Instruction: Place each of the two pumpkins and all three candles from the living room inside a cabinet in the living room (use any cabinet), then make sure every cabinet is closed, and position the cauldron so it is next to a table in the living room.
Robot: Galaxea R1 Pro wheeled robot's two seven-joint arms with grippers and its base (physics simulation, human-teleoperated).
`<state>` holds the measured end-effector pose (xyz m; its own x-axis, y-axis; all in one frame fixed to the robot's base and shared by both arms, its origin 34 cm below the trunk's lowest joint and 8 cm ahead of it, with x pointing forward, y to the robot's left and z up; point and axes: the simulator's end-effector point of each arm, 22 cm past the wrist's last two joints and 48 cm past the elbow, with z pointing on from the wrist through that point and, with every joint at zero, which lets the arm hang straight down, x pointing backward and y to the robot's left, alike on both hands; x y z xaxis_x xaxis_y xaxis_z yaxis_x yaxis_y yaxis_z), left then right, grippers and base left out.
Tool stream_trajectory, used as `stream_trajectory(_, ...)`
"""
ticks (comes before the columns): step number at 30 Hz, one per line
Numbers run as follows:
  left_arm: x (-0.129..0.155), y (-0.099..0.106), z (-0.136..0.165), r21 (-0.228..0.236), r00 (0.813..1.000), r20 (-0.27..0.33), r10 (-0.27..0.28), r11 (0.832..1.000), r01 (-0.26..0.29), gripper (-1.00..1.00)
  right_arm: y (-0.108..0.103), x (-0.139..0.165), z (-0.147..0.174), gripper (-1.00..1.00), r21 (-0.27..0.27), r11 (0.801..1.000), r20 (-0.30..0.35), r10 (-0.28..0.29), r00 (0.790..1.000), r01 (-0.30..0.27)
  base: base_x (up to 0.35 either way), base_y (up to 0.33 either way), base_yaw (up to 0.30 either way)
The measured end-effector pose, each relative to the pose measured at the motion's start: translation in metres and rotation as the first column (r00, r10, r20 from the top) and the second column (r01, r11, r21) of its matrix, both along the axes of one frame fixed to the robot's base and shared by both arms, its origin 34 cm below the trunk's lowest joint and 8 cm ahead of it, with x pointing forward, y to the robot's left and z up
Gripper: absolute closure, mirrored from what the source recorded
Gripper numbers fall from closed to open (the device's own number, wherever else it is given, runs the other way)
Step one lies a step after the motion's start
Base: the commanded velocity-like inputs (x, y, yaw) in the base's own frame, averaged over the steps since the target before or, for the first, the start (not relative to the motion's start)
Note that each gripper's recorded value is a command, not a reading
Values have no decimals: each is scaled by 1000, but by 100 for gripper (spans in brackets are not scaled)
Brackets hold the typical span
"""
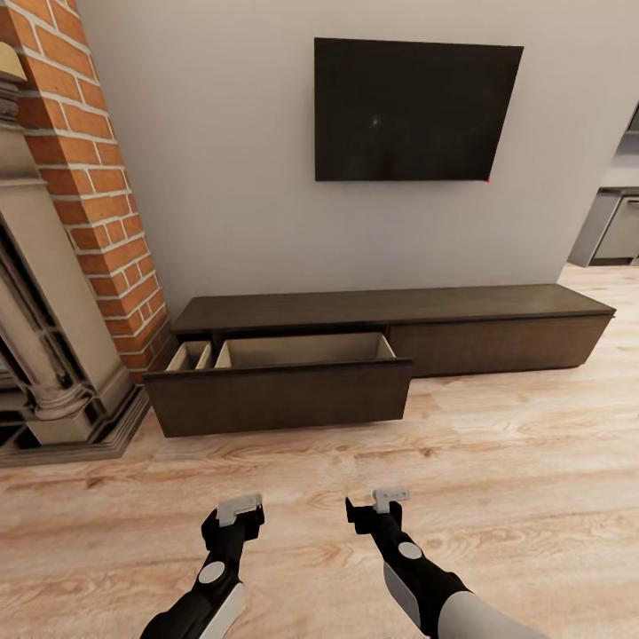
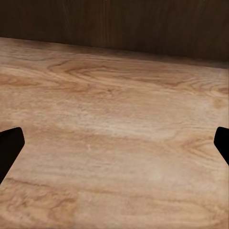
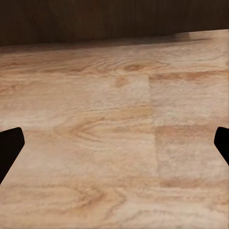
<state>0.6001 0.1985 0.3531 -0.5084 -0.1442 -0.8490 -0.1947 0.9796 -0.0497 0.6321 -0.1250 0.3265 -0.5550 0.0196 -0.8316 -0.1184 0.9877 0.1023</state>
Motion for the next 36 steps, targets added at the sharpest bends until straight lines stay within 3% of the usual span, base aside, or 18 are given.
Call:
stream_trajectory(8,0,1,0,1,1000,1,2,1000,-2,-100,0,0,0,-100,0,1000,0,0,1000,0,136,0,0)
stream_trajectory(36,0,4,-1,3,1000,-1,6,1000,-6,-100,2,1,2,-100,-1,1000,3,4,1000,-4,339,0,0)
